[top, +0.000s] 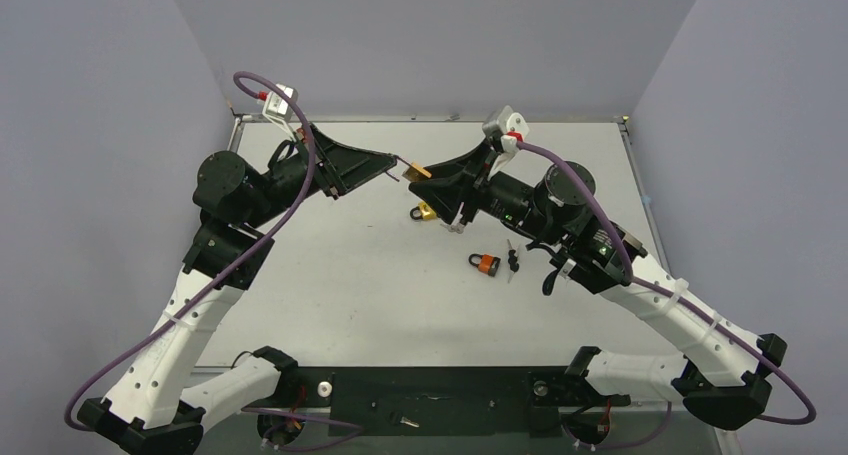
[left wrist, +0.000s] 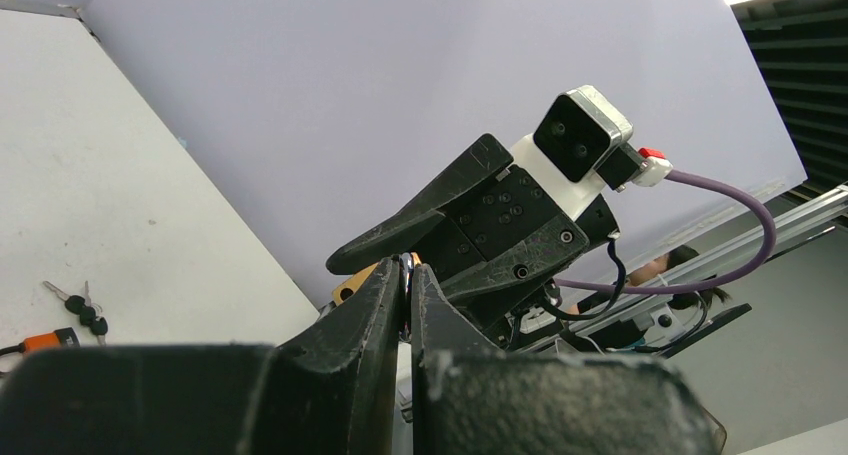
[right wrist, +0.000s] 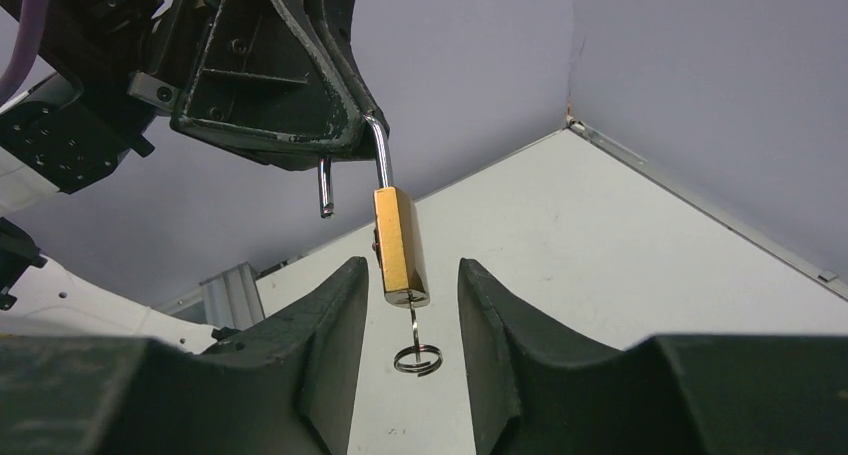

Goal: Lock with the key
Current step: Lock the lock.

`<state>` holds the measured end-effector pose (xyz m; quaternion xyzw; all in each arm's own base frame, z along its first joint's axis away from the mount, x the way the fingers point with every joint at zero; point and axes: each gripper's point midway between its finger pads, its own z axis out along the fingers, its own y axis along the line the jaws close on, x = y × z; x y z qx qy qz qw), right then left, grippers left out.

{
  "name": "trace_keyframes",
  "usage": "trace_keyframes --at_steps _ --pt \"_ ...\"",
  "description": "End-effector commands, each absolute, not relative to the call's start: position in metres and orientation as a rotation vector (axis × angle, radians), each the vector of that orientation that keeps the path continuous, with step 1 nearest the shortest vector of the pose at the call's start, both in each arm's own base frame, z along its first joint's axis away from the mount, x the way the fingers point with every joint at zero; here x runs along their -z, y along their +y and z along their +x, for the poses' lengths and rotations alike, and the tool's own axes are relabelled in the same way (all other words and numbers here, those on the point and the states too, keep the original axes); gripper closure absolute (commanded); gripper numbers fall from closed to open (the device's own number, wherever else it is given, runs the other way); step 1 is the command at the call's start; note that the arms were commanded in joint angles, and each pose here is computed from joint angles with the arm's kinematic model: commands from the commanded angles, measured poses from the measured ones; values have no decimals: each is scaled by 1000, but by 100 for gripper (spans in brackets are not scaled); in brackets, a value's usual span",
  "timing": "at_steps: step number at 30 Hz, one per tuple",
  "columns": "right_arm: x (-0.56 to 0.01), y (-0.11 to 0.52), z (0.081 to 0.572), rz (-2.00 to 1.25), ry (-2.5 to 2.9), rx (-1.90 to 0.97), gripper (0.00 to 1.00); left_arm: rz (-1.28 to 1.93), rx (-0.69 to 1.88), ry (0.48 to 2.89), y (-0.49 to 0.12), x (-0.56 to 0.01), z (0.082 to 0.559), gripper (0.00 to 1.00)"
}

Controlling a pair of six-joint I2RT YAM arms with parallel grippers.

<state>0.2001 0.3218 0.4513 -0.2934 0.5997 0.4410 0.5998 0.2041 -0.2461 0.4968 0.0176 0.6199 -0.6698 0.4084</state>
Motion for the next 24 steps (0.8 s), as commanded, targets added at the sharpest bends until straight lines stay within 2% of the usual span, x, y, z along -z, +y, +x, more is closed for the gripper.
trace_keyframes --at_steps 1,9,11,15,16,20,22,24 --pt "-482 321 197 -641 1302 -1049 68 102 1697 1461 -240 -525 190 100" --pt "-484 323 194 -636 1292 -1072 70 108 1705 1471 -242 -519 191 100" --pt "-483 325 195 -639 1296 -1074 73 108 1707 1469 -242 -520 190 100" --pt "-480 324 195 -635 1309 -1070 90 122 1706 1472 -243 -518 190 100" --pt "-481 323 194 -633 1309 -1072 97 132 1704 1474 -244 -517 189 100" --pt "-482 319 190 -620 1316 -1093 100 203 1686 1503 -249 -505 187 100" --pt "-481 315 184 -619 1325 -1116 100 247 1644 1548 -250 -492 187 95" --pt "-478 311 173 -639 1332 -1149 100 300 1609 1602 -252 -477 184 86"
